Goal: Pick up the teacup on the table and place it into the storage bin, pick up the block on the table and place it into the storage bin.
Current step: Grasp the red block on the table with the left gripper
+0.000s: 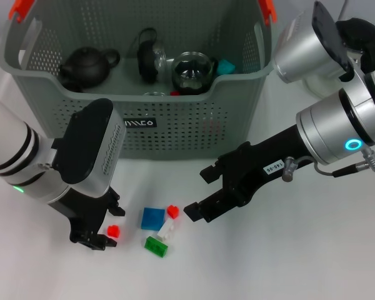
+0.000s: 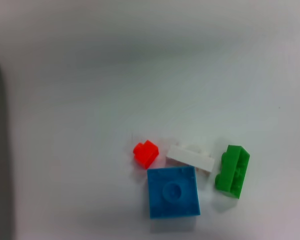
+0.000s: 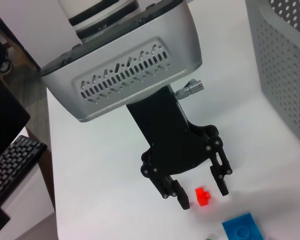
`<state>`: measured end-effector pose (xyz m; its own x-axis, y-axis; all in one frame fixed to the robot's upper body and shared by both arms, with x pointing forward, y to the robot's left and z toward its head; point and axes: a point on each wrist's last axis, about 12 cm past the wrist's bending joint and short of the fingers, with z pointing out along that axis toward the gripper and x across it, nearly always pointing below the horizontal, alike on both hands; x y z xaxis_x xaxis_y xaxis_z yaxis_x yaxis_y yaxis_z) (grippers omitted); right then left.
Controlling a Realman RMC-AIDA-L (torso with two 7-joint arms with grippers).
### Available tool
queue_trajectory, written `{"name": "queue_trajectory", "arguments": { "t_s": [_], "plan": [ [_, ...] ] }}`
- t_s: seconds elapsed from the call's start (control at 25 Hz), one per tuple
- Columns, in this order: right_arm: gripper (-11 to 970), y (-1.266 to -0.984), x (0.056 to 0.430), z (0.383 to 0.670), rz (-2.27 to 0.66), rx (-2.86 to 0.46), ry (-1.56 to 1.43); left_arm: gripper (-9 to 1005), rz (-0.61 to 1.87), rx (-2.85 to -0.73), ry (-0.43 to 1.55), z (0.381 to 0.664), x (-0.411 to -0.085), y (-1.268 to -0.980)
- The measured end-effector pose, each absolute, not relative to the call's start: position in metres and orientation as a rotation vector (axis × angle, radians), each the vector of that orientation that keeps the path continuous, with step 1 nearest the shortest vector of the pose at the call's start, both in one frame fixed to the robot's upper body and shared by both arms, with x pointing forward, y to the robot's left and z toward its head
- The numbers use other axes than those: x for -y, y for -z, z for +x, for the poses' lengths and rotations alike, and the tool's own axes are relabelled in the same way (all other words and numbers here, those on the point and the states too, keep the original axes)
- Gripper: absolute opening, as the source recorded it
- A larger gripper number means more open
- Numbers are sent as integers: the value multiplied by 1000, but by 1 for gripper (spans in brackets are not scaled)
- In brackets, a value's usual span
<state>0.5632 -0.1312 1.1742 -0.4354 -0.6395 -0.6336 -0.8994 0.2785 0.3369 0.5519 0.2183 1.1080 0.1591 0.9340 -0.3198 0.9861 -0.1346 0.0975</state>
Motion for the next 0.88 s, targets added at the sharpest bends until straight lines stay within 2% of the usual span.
{"name": "queue_trajectory", "arguments": {
  "t_s": [0.08, 0.52, 0.6, 0.88],
  "plan": [
    [928, -1174, 131, 563, -1391, -2180, -953, 549, 2155, -1854, 263, 552, -218, -1108],
    [929, -1170, 131, 563, -1401, -2181, -961, 500, 2150, -1887, 276, 552, -214, -1107],
    [929, -1170, 131, 563, -1404, -2178, -960, 414, 2146, -1893, 276, 553, -214, -1107],
    [928, -1169, 132, 563, -1403, -2180, -961, 379, 2160, -1901, 290, 553, -212, -1104]
  ]
}}
